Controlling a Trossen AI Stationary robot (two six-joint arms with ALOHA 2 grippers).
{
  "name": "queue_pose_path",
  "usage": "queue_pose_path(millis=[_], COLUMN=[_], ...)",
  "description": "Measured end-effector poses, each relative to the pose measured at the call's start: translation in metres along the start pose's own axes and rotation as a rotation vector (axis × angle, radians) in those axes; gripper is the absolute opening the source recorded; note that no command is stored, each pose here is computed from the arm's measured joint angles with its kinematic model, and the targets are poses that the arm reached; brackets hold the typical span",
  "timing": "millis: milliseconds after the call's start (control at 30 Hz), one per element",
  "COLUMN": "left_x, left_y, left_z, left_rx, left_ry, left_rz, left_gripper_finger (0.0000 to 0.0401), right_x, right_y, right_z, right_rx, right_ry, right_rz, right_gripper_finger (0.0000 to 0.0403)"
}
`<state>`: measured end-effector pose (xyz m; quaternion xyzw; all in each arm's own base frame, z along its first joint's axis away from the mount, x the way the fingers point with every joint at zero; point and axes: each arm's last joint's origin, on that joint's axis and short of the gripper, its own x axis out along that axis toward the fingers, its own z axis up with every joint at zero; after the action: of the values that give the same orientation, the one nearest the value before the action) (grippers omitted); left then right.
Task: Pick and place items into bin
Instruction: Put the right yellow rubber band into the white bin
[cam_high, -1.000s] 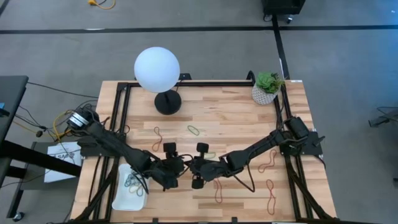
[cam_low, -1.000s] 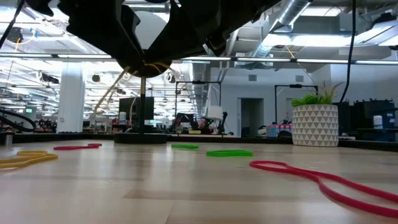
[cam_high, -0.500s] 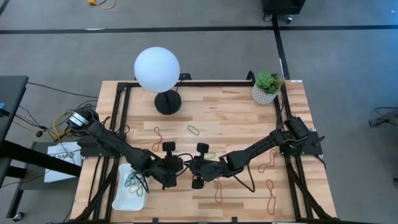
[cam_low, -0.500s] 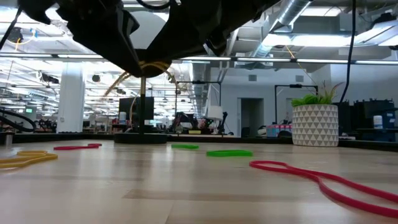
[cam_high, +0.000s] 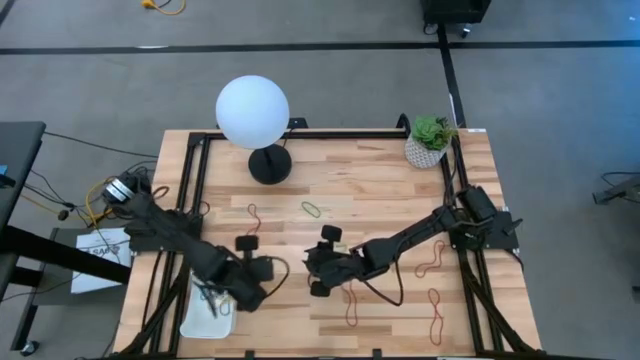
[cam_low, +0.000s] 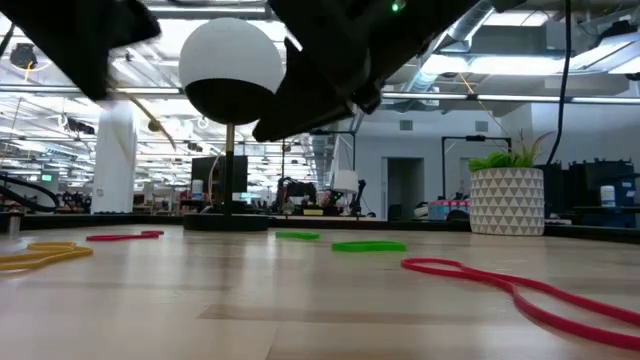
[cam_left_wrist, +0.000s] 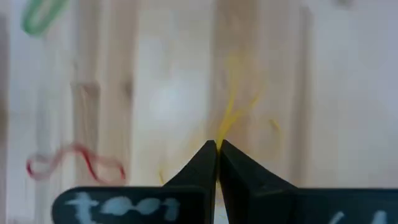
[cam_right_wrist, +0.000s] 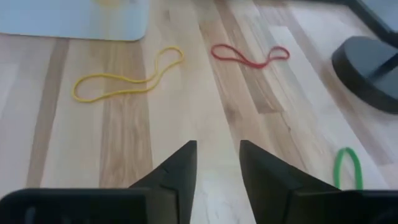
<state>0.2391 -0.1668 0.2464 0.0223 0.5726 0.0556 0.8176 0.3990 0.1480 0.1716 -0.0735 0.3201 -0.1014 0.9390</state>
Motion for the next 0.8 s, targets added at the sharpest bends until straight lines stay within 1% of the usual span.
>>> queue_pose_path(millis=[100,167,233,300,400,500,567,700,800], left_x=[-0.029,-0.045,-0.056,-0.061,-0.060,-0.055,-0.048,-0.033,-0.023], left_y=[-0.005,-0.007,-0.011,-0.016,-0.020,-0.018,-0.017,-0.016,-0.017], left_z=[-0.008,-0.018,-0.027,-0.037,-0.054,-0.069,-0.076,-0.084,-0.086], left_rx=[0.004,-0.023,-0.051,-0.057,-0.058,-0.122,-0.158,-0.194,-0.196], left_ry=[0.101,0.200,0.270,0.307,0.342,0.363,0.380,0.398,0.398], left_rz=[-0.060,-0.072,-0.077,-0.053,0.019,0.132,0.171,0.195,0.174], left_gripper_finger=[0.0001,0.0000,0.0000,0.0000,0.0000,0.0000,0.0000,0.0000,0.0000], right_x=[0.002,0.004,0.005,0.005,0.005,0.005,0.005,0.005,0.006], right_y=[-0.004,-0.006,-0.008,-0.008,-0.007,-0.007,-0.007,-0.007,-0.008], right_z=[-0.002,-0.003,-0.003,-0.003,-0.003,-0.003,-0.003,-0.003,-0.003], right_rx=[0.038,0.065,0.091,0.100,0.100,0.099,0.099,0.099,0.101], right_ry=[0.035,0.056,0.066,0.072,0.074,0.075,0.076,0.076,0.076], right_rz=[0.023,0.044,0.065,0.085,0.093,0.095,0.095,0.095,0.093], right_gripper_finger=[0.0124,0.0126,0.0127,0.0127,0.0127,0.0127,0.0127,0.0127,0.0127])
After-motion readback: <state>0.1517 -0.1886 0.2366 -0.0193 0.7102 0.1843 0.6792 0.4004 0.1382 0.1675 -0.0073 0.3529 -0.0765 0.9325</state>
